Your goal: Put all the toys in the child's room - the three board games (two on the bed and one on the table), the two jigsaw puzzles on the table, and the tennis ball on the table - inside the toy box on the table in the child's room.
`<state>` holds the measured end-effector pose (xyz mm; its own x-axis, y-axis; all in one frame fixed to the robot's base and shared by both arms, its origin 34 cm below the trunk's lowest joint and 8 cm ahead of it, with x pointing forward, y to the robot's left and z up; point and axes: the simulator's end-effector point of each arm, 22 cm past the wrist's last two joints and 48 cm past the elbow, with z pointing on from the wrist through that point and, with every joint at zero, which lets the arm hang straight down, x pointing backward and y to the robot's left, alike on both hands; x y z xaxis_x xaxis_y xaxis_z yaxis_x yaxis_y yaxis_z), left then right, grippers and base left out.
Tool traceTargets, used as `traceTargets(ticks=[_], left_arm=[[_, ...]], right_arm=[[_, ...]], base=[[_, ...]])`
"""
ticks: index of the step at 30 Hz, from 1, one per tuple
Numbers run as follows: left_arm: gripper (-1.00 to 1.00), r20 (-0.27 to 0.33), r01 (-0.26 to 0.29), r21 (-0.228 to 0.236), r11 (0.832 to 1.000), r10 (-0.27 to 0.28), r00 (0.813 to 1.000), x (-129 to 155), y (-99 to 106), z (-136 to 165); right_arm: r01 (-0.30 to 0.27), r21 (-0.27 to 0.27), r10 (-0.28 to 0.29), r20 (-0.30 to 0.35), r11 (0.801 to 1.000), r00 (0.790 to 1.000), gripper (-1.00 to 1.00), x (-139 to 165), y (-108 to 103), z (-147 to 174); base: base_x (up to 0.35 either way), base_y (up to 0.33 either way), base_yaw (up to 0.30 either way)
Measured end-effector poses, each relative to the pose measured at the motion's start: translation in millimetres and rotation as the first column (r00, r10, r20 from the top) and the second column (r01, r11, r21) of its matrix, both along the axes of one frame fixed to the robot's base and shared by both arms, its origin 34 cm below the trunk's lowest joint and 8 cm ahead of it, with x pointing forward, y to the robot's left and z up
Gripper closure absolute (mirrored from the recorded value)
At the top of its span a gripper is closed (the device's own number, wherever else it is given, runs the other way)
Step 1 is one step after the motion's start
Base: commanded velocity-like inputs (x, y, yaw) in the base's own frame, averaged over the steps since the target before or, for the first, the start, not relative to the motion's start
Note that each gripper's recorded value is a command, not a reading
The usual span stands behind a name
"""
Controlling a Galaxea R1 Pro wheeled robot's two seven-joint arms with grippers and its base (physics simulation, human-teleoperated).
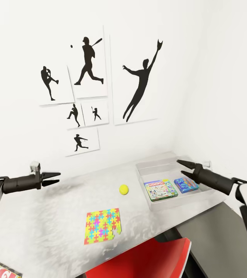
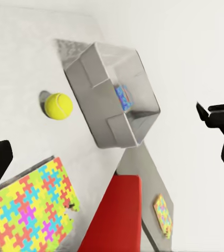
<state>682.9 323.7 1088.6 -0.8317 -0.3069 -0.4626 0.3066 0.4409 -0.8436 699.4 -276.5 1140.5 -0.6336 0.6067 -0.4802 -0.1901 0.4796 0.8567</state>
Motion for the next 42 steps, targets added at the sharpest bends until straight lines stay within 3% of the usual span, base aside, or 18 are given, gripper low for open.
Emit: traceTargets(ticks=[8, 13, 20, 27, 42], left_arm=[[-1.00, -0.046, -0.006, -0.009, 1.000, 0.006, 0.999, -31.4, 4.1, -40.8], [-1.00, -0.020, -0.029, -0.031, 0.999, 0.029, 0.999, -32.8, 10.5, -35.4], [-1.00, -0.002, -0.043, -0.034, 0.998, 0.043, 0.999, -32.6, 16.4, -29.0], [-1.00, 0.009, -0.043, -0.036, 0.998, 0.044, 0.999, -33.1, 16.4, -23.0], [-1.00, 0.020, -0.039, -0.034, 0.999, 0.039, 0.999, -34.5, 15.1, -15.9]], right_arm=[[-0.070, 0.107, 0.068, 0.021, 0.992, 0.997, -1.00, -62.8, 15.2, -17.5], [-0.040, 0.165, 0.036, 0.026, 0.985, 0.999, -1.00, -97.7, 0.9, -30.3], [-0.077, 0.267, 0.039, 0.143, 0.961, 0.989, -1.00, -126.6, -3.9, -9.2], [-0.071, 0.282, 0.017, 0.189, 0.957, 0.982, -1.00, -132.0, -14.7, 4.4], [-0.070, 0.284, 0.012, 0.203, 0.956, 0.979, -1.00, -134.0, -14.6, 10.0]], base=[[0.000, 0.000, 0.000], [0.000, 0.000, 0.000], [0.000, 0.000, 0.000], [0.000, 0.000, 0.000], [0.000, 0.000, 0.005]])
